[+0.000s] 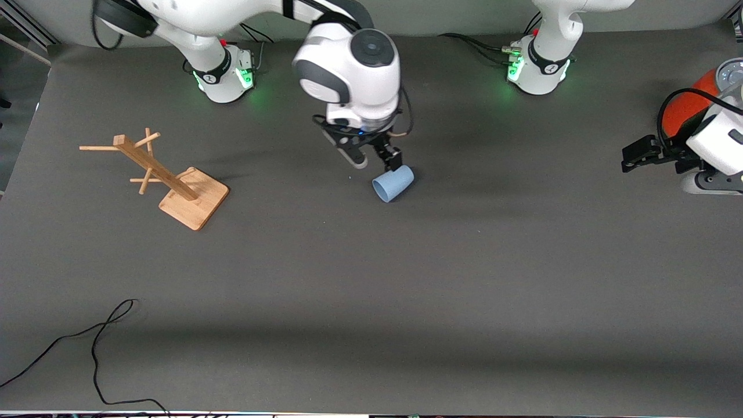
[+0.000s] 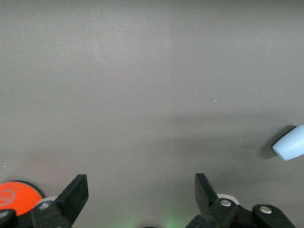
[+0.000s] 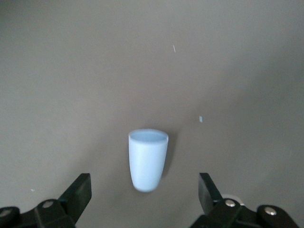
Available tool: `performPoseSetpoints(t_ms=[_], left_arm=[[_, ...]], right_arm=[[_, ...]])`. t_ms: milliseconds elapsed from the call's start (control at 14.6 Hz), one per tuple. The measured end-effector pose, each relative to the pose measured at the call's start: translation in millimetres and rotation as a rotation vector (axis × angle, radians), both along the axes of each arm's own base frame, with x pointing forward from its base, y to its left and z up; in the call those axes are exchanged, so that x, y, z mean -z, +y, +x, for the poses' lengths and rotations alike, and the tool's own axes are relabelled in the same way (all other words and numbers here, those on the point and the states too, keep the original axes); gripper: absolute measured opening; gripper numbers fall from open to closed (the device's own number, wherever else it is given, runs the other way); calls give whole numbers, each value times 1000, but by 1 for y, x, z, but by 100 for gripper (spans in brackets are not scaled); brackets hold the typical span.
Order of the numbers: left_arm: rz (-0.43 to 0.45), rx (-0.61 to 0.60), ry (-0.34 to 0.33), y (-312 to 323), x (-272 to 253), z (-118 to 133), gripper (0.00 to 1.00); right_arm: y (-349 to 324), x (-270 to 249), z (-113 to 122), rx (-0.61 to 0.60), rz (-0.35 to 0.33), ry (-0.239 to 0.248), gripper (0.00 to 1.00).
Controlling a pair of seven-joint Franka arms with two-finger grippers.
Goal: Rotate and upright cup with both arms
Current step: 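Lay the cup on its side and open the right gripper, then withdraw the right gripper while the left gripper reaches over the cup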
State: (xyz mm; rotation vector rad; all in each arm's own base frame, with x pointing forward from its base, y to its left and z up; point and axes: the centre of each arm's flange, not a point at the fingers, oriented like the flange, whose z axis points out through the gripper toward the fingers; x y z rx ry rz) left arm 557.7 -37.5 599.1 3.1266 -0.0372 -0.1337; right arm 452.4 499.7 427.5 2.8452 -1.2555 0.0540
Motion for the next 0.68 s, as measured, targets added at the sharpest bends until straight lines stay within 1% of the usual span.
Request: performPoseSetpoints(t_ms=[68,137,205,273,410,478,546,683], left_arm=[[-3,-17,0,-10,-1,-1,100],[-2,-36,1,-24,-1,-3,100],[1,-56,2,-43,-1,-5,100],[4,-73,3,-64,-1,-9,100],[13,-107,10,-104,2,-17,100],[18,-130,14,-124,4,-21,100],[23,-158,19,-144,8,-25,100],[35,-227,26,-190,18,-31,100]], right_arm=[[-16,-10,13,-37,-3,-7,100],[-33,-18,27,-72,-4,-5,100],[-55,-28,43,-109,-1,8,100],[-83,-40,60,-146,9,23,100],[-151,-75,94,-197,46,26,100],[-184,-94,104,-212,54,21,100],[-217,-113,110,-238,49,17,100],[-274,-144,111,-322,39,18,100]])
